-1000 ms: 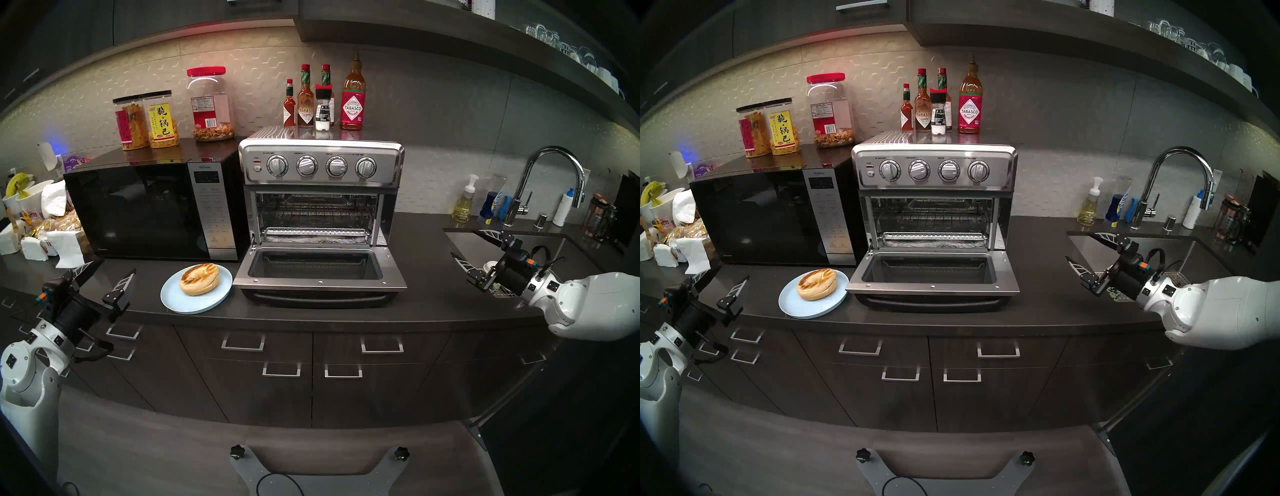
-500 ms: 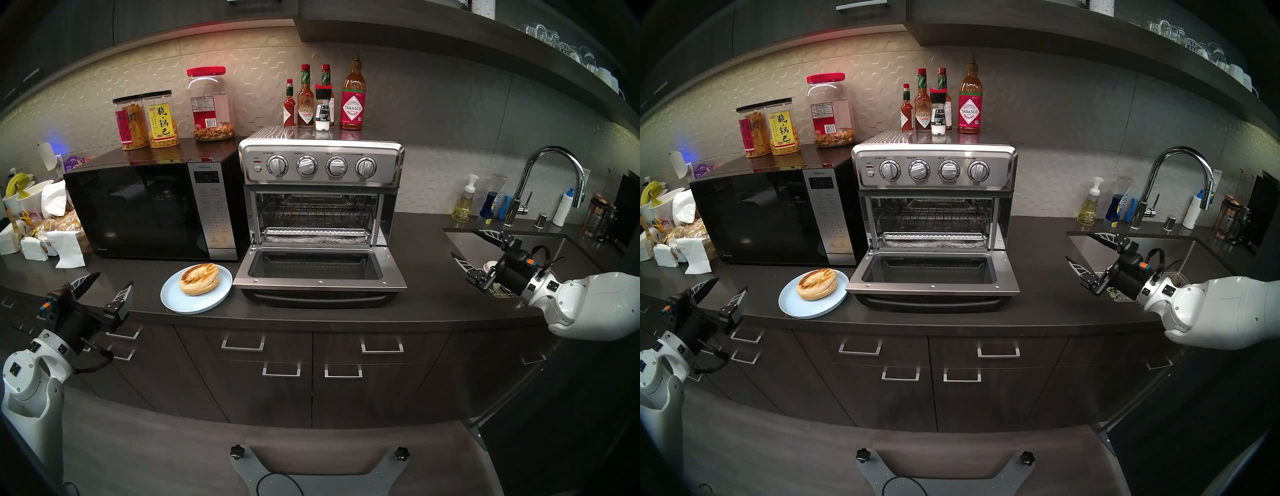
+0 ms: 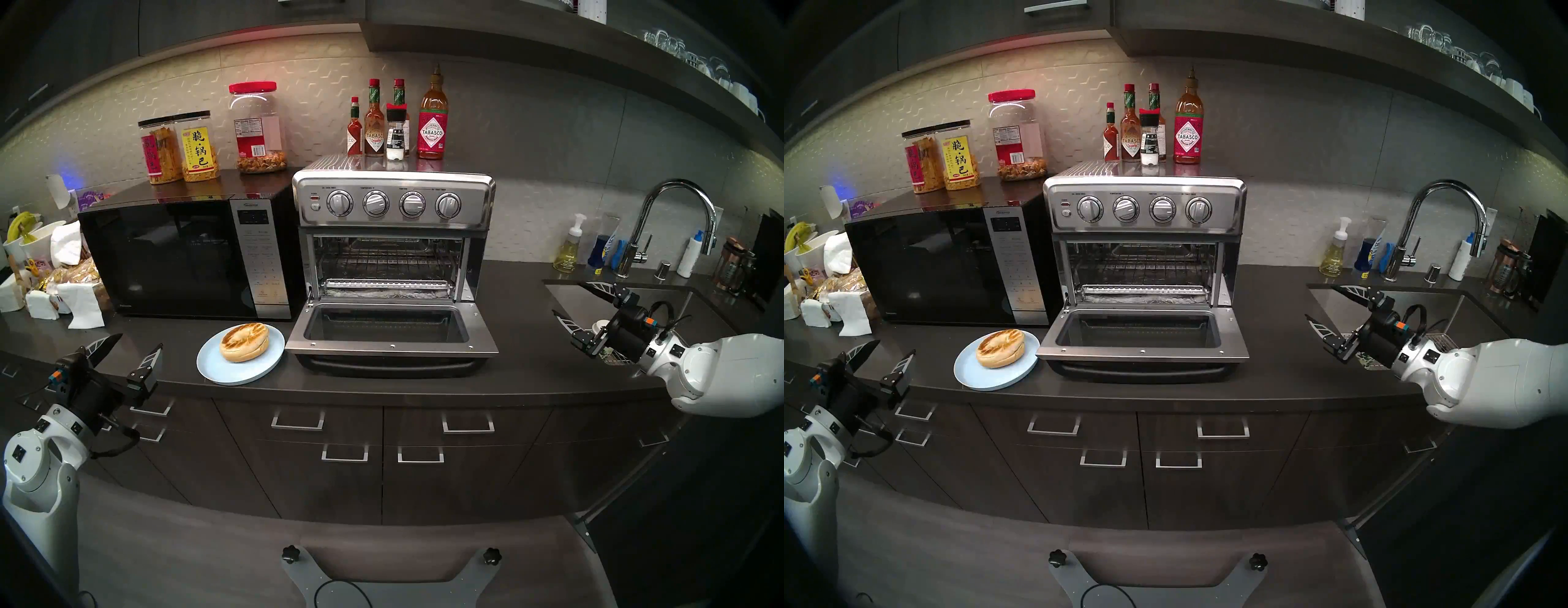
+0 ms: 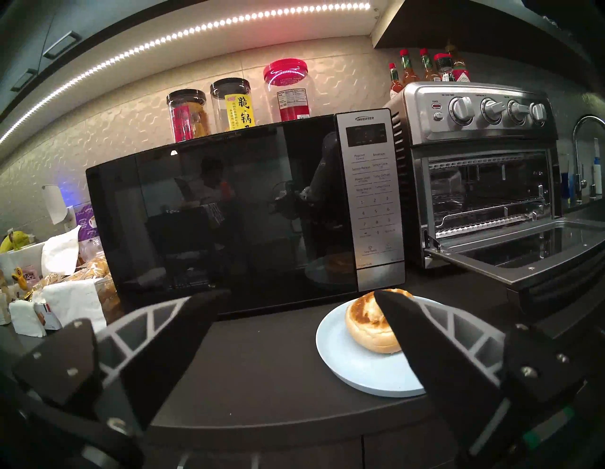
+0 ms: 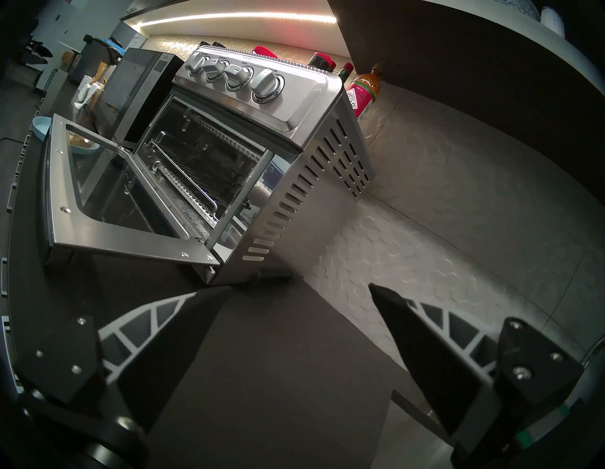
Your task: Open the oven and place the bagel inside on the rack
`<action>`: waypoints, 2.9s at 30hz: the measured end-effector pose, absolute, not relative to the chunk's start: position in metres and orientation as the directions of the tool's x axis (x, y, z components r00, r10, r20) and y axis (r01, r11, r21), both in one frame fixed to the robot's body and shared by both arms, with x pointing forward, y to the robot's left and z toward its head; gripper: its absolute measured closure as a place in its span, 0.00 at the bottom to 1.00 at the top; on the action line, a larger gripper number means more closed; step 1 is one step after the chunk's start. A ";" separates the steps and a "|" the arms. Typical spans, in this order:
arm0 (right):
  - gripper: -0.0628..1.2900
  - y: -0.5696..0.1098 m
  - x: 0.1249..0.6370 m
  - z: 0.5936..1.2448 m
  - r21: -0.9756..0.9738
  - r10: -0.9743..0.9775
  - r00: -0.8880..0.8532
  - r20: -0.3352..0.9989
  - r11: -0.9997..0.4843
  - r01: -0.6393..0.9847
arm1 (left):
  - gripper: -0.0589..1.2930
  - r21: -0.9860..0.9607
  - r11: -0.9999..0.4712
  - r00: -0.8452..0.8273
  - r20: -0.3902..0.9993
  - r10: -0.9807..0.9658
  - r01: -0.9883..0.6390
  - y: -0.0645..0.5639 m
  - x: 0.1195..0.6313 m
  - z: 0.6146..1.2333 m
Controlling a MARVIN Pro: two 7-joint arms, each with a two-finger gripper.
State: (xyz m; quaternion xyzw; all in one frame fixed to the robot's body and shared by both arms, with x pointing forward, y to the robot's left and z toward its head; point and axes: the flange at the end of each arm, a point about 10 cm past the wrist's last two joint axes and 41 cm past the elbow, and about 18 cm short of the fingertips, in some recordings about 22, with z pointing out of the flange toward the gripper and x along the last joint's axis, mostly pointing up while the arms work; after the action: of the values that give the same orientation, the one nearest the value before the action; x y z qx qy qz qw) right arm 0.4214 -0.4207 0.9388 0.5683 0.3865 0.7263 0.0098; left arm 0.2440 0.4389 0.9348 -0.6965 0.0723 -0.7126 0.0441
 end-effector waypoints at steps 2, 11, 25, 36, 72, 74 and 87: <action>0.05 -0.421 0.421 0.939 0.573 0.454 -0.354 0.818 -0.700 0.426 | 0.02 -0.165 -0.986 -0.027 0.986 -0.164 -0.040 0.439 0.244 0.935; 0.05 -0.390 0.407 0.939 0.558 0.406 -0.388 0.827 -0.668 0.492 | 0.02 -0.165 -0.985 -0.030 0.986 -0.164 -0.046 0.438 0.245 0.936; 0.05 -0.346 0.371 0.942 0.567 0.387 -0.417 0.823 -0.608 0.556 | 0.02 -0.165 -0.985 -0.034 0.986 -0.164 -0.050 0.438 0.245 0.937; 0.05 -0.307 0.358 0.954 0.571 0.375 -0.432 0.820 -0.584 0.577 | 0.02 -0.166 -0.985 -0.035 0.986 -0.164 -0.050 0.438 0.246 0.937; 0.05 -0.195 0.318 0.974 0.580 0.332 -0.478 0.813 -0.537 0.613 | 0.02 -0.165 -0.985 -0.036 0.986 -0.163 -0.049 0.438 0.246 0.937; 0.05 -0.193 0.318 0.974 0.580 0.331 -0.479 0.813 -0.538 0.612 | 0.02 -0.165 -0.985 -0.036 0.986 -0.163 -0.049 0.438 0.246 0.937; 0.05 -0.186 0.319 0.973 0.578 0.321 -0.485 0.813 -0.542 0.610 | 0.02 -0.165 -0.985 -0.036 0.986 -0.163 -0.048 0.438 0.246 0.937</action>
State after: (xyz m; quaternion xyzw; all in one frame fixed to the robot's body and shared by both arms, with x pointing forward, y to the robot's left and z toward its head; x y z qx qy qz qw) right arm 0.3188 -0.1857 0.9726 0.4974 0.4680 0.7236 -0.0997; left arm 0.2456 0.4378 0.9370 -0.6930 0.0762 -0.7158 0.0402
